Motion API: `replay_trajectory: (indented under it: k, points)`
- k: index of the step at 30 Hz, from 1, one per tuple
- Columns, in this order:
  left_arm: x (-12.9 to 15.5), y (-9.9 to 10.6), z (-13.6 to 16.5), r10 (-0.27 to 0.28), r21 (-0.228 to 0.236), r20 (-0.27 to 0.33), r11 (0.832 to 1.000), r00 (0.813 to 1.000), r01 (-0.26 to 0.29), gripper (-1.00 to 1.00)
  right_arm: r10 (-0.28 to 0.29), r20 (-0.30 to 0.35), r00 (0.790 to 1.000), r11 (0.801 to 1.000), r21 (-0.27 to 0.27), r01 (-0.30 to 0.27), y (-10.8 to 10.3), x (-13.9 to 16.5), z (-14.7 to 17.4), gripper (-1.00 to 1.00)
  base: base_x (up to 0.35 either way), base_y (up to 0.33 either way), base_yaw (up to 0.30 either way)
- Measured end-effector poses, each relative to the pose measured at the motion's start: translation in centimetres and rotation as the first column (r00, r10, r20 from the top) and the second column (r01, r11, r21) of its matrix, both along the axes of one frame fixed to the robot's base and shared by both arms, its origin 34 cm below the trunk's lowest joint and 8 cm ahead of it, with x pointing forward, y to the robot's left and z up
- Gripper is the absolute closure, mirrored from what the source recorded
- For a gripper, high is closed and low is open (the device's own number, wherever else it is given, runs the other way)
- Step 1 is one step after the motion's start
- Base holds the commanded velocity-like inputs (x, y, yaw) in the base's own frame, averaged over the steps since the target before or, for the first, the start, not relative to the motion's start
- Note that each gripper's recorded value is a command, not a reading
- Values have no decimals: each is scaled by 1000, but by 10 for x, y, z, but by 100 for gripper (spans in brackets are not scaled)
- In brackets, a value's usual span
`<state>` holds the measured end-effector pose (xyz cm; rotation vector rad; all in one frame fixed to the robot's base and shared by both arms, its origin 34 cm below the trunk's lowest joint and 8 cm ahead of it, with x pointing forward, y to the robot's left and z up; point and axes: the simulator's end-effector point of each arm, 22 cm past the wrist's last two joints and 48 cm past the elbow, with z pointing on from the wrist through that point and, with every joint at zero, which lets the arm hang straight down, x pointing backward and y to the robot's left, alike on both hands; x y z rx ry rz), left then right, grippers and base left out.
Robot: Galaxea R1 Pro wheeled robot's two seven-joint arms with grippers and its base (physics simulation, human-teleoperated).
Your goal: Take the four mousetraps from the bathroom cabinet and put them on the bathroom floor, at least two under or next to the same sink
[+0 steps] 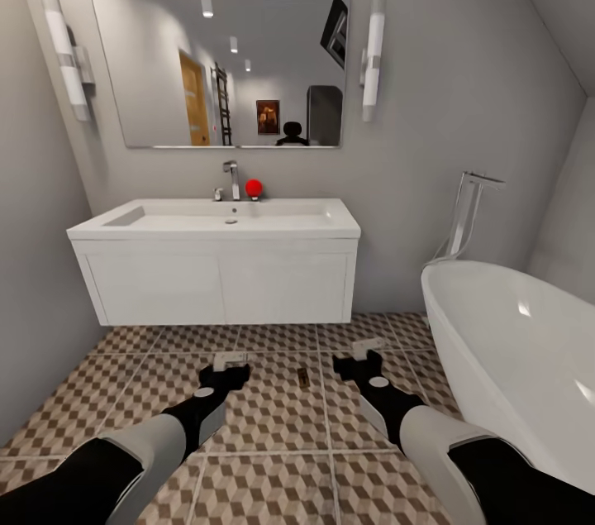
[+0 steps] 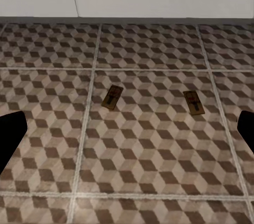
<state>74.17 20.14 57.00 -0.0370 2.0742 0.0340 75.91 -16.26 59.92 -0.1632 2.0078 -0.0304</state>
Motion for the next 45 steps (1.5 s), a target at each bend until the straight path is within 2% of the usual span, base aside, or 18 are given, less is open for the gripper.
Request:
replay_trajectory:
  k: [6,9,17,21,30,37,45]
  points:
    - [2,15,11,15,11,-3,1000,1000,-15,-100,-5,-31,1000,1000,-9,4,-5,-5,0,-100,0,0,0]
    - [3,27,16,34,10,-4,999,999,-34,-100,-15,-54,998,1000,-22,14,-16,-10,-4,-100,0,0,0]
    - [4,59,29,103,-20,-13,994,995,-103,-100,-53,-65,996,997,-55,50,-53,-9,5,-100,0,0,0]
    - [-2,68,27,117,-41,-29,992,993,-118,-100,-69,-77,995,996,-68,64,-69,-12,7,-100,0,0,0]
    - [-44,81,-6,124,-49,-114,990,986,-130,-100,-83,-179,980,994,-86,68,-81,-61,-35,-100,0,0,0]
    - [-82,83,-30,125,-41,-184,990,975,-135,-100,-81,-248,965,994,-91,60,-80,-98,-59,-100,0,0,0]
    - [-112,80,-41,122,-37,-237,990,964,-134,-100,-81,-305,949,994,-96,54,-83,-131,-73,-100,0,0,0]
